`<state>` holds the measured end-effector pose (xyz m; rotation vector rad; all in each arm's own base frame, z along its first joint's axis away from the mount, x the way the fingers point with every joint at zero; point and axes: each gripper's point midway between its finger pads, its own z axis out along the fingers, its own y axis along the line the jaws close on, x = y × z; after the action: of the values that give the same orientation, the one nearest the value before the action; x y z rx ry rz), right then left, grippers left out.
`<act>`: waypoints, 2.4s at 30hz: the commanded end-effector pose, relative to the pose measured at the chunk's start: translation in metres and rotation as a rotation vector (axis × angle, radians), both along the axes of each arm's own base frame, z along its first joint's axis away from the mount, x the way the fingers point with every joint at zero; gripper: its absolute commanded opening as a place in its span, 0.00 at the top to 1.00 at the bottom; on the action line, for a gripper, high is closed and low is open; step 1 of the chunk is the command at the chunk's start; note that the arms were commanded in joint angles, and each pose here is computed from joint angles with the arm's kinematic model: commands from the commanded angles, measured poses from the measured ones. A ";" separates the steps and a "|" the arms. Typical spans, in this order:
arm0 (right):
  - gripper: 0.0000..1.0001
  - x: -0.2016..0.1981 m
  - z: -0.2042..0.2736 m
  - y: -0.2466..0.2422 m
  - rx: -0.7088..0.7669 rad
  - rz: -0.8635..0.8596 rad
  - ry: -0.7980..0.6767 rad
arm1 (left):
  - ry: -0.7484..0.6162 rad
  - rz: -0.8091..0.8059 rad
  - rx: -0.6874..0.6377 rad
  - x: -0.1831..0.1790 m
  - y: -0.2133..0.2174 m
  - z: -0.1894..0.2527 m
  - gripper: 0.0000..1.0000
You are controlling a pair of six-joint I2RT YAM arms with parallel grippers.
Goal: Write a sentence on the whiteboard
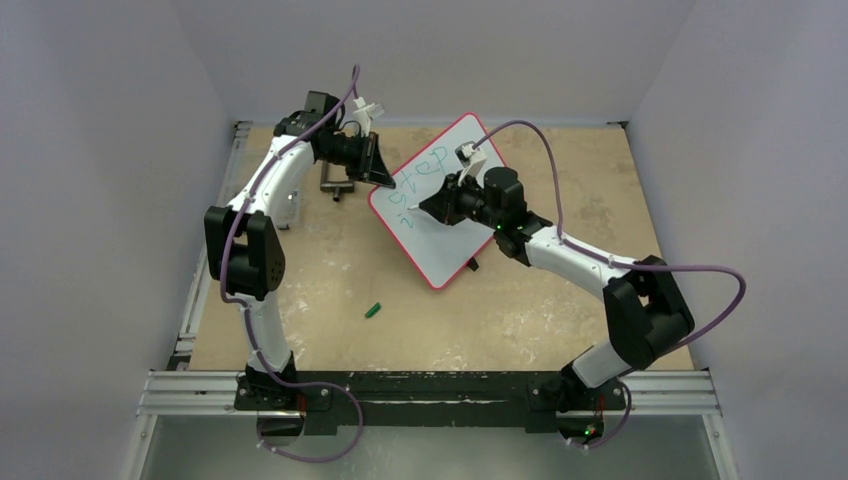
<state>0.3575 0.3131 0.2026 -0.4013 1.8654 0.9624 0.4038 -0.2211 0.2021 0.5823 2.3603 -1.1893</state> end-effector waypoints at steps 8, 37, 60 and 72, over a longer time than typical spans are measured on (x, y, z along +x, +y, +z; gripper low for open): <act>1.00 0.003 -0.020 -0.012 -0.088 -0.056 0.007 | -0.098 -0.045 0.036 -0.006 -0.005 0.010 1.00; 1.00 0.016 0.001 -0.006 -0.070 -0.069 -0.007 | -0.096 -0.050 0.043 -0.008 -0.006 0.008 1.00; 1.00 0.009 -0.020 -0.022 -0.129 -0.122 0.035 | -0.097 -0.054 0.044 -0.009 -0.007 0.008 1.00; 1.00 0.001 -0.022 -0.030 -0.141 -0.131 0.041 | -0.098 -0.053 0.045 -0.010 -0.007 0.009 1.00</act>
<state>0.3593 0.2916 0.1793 -0.3393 1.9769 0.8108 0.4053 -0.2188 0.1985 0.5847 2.3677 -1.1604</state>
